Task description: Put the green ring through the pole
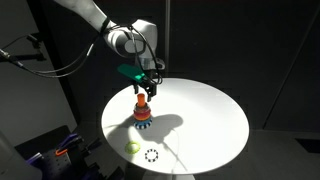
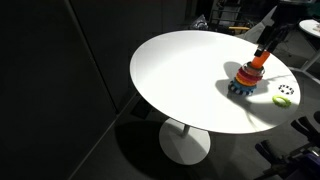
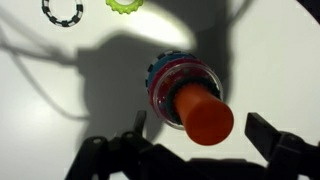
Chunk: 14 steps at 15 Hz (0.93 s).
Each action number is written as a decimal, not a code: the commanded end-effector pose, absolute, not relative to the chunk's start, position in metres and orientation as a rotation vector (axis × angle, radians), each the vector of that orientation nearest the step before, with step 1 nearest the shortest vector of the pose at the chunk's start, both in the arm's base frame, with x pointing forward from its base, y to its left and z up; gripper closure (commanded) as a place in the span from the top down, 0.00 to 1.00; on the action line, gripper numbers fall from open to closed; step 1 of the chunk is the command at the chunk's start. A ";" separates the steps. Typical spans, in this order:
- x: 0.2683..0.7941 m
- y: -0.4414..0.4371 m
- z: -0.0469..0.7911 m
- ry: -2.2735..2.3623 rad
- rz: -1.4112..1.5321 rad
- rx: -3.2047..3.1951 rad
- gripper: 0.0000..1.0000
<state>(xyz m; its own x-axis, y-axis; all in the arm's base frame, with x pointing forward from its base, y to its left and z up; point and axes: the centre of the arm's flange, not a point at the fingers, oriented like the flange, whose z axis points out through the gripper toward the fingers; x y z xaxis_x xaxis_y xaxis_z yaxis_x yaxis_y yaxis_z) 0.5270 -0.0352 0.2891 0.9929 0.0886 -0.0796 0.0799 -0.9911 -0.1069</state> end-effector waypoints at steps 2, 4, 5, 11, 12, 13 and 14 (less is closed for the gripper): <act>0.529 -0.037 0.315 -0.129 0.203 -3.025 1.00; 0.531 -0.034 0.327 -0.119 0.217 -3.052 1.00; 0.532 -0.033 0.334 -0.116 0.221 -3.074 1.00; 0.531 -0.023 0.381 -0.064 0.222 -3.183 1.00; 0.529 -0.022 0.388 -0.063 0.203 -3.186 1.00; 0.527 -0.021 0.394 -0.056 0.177 -3.188 1.00; 0.525 -0.020 0.399 -0.054 0.158 -3.188 1.00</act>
<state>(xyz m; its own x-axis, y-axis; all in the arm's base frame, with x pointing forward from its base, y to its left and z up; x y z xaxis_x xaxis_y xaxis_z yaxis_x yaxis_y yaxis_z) 0.5313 -0.0238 0.3755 0.9914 0.0507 -0.1209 0.0541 -0.9982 0.0251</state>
